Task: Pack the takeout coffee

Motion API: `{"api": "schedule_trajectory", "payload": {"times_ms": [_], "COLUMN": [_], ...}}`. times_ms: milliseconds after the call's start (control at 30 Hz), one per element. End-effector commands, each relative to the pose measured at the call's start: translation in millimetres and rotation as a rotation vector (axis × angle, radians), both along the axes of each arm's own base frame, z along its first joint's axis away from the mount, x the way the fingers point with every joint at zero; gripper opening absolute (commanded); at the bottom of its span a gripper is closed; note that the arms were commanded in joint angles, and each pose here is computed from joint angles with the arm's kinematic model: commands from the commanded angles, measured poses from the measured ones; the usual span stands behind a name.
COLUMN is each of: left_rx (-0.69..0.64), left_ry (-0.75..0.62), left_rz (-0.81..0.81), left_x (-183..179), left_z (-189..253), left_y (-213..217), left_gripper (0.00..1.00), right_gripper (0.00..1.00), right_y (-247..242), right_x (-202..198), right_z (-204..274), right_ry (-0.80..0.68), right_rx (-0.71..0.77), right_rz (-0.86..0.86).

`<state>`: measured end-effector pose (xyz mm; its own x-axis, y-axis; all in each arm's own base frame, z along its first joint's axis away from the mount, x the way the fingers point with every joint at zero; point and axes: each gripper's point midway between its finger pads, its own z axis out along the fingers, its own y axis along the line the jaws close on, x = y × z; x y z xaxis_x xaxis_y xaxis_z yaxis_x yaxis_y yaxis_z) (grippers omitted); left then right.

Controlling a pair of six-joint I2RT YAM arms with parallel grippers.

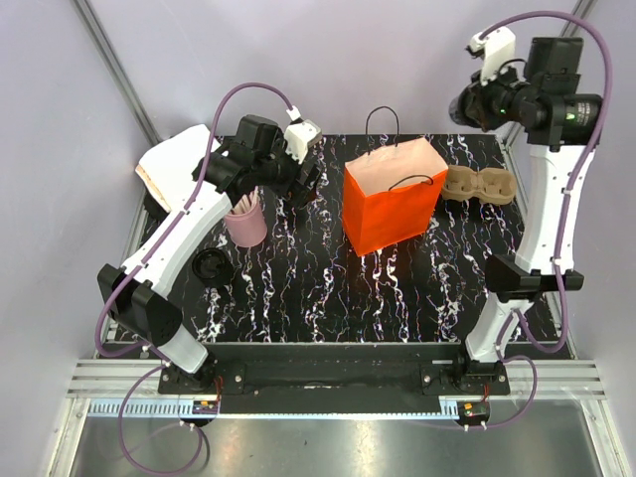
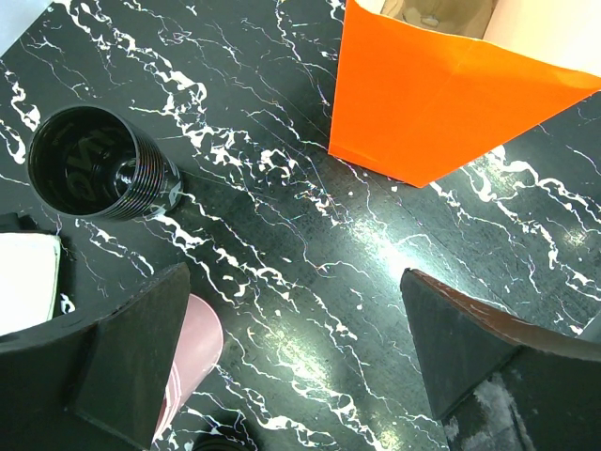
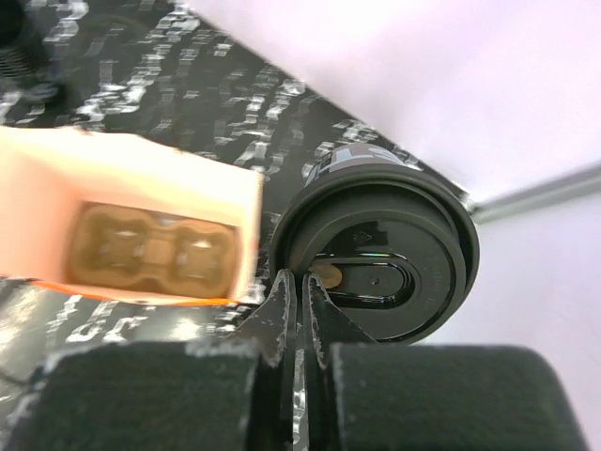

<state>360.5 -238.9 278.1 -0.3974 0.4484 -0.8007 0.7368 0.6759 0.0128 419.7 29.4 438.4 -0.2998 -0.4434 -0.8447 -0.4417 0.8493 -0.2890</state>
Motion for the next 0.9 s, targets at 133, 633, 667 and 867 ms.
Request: {"api": "schedule_trajectory", "payload": {"times_ms": [133, 633, 667, 867], "left_rx": [-0.034, -0.028, -0.029, -0.028], "left_ry": [-0.062, -0.059, -0.059, -0.055], "left_rz": [-0.001, 0.002, 0.000, -0.001], "left_x": [4.4, 5.5, 5.4, 5.3], "left_z": [22.9, 19.5, 19.6, 18.3], "left_y": [-4.1, -3.7, -3.9, -4.2], "left_gripper": [0.99, 0.99, 0.99, 0.99], "right_gripper": [0.00, 0.00, 0.00, 0.00], "right_y": [75.7, 116.2, 117.0, 122.3], "right_x": [-45.7, -58.4, -57.4, -46.6], "right_z": [-16.9, -83.4, -88.1, -110.1], "right_ry": [0.141, 0.392, 0.406, 0.452], "right_rx": [0.110, 0.141, 0.139, 0.127], "right_rz": [0.198, 0.301, 0.301, 0.294]}}
